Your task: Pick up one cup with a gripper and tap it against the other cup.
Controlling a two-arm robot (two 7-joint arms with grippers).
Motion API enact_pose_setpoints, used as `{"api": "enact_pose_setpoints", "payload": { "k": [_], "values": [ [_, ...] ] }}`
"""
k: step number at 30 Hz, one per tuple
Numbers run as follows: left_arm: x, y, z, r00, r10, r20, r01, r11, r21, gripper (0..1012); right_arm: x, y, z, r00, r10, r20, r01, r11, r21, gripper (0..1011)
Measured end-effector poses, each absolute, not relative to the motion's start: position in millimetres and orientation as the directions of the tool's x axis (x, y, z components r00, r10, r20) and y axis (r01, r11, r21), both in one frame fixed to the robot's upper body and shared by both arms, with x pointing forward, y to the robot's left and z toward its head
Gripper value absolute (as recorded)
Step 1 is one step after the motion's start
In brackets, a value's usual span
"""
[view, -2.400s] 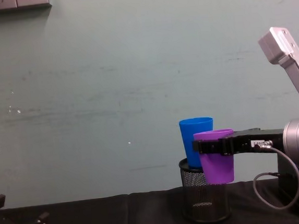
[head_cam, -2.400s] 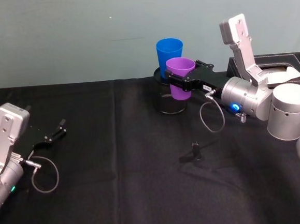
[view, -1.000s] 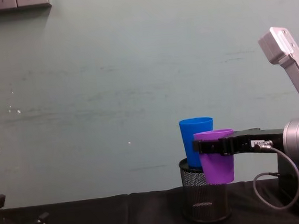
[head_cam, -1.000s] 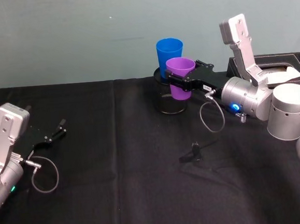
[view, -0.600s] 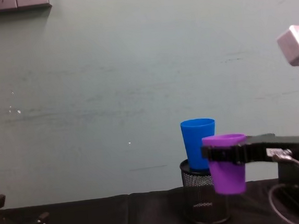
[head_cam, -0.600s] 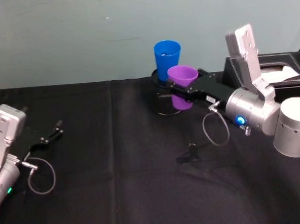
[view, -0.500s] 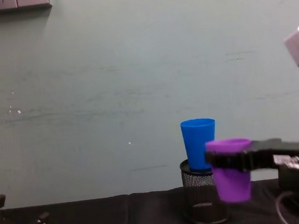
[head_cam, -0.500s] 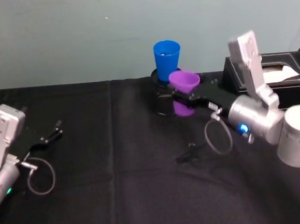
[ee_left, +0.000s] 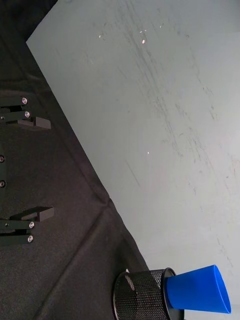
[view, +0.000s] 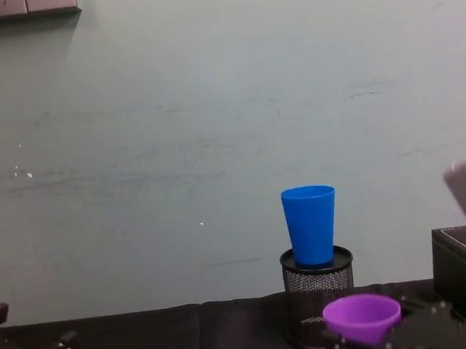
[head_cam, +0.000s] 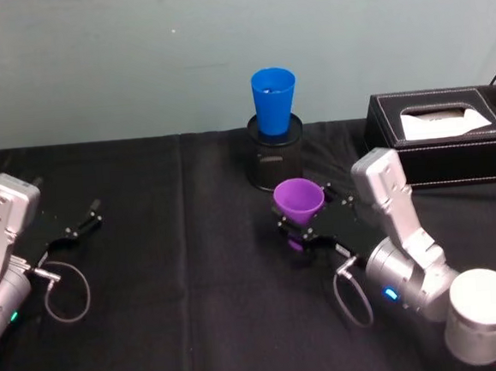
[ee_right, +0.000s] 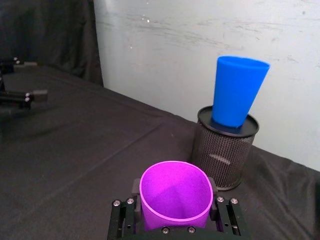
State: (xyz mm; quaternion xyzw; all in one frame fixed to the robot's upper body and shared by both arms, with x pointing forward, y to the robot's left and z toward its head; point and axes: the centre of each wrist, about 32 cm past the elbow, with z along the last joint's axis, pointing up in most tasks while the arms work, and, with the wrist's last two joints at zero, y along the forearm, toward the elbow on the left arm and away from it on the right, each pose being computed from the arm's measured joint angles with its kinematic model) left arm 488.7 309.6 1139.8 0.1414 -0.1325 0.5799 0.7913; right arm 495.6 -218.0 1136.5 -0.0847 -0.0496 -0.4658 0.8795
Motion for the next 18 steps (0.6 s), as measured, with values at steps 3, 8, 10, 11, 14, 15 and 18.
{"api": "enact_pose_setpoints", "payload": {
  "k": [3, 8, 10, 11, 14, 15, 18],
  "values": [
    [488.6, 309.7, 1139.8, 0.292, 0.880, 0.374, -0.955, 0.287, 0.070, 1000, 492.8, -215.3, 1124.4, 0.559, -0.810, 0.175, 0.829, 0.552, -0.094, 733],
    [488.7, 309.7, 1139.8, 0.292, 0.880, 0.374, -0.955, 0.287, 0.070, 1000, 494.4, -213.0, 1109.3, 0.558, -0.811, 0.175, 0.829, 0.555, -0.071, 733],
    [488.6, 309.7, 1139.8, 0.292, 0.880, 0.374, -0.955, 0.287, 0.070, 1000, 495.5, -212.8, 1106.9, 0.559, -0.811, 0.172, 0.828, 0.556, -0.070, 733],
    [488.6, 309.7, 1139.8, 0.292, 0.880, 0.374, -0.955, 0.287, 0.070, 1000, 496.4, -212.5, 1105.1, 0.560, -0.812, 0.165, 0.828, 0.557, -0.070, 736],
    [488.6, 309.7, 1139.8, 0.292, 0.880, 0.374, -0.955, 0.287, 0.070, 1000, 497.0, -212.2, 1105.9, 0.561, -0.815, 0.145, 0.827, 0.557, -0.069, 1002],
    [488.6, 309.7, 1139.8, 0.292, 0.880, 0.374, -0.955, 0.287, 0.070, 1000, 494.6, -214.2, 1113.2, 0.557, -0.819, 0.139, 0.830, 0.555, -0.053, 1003],
    [488.6, 309.7, 1139.7, 0.292, 0.880, 0.374, -0.955, 0.287, 0.071, 1000, 487.9, -230.0, 1151.6, 0.539, -0.836, 0.107, 0.841, 0.541, -0.009, 1003]
  ]
}}
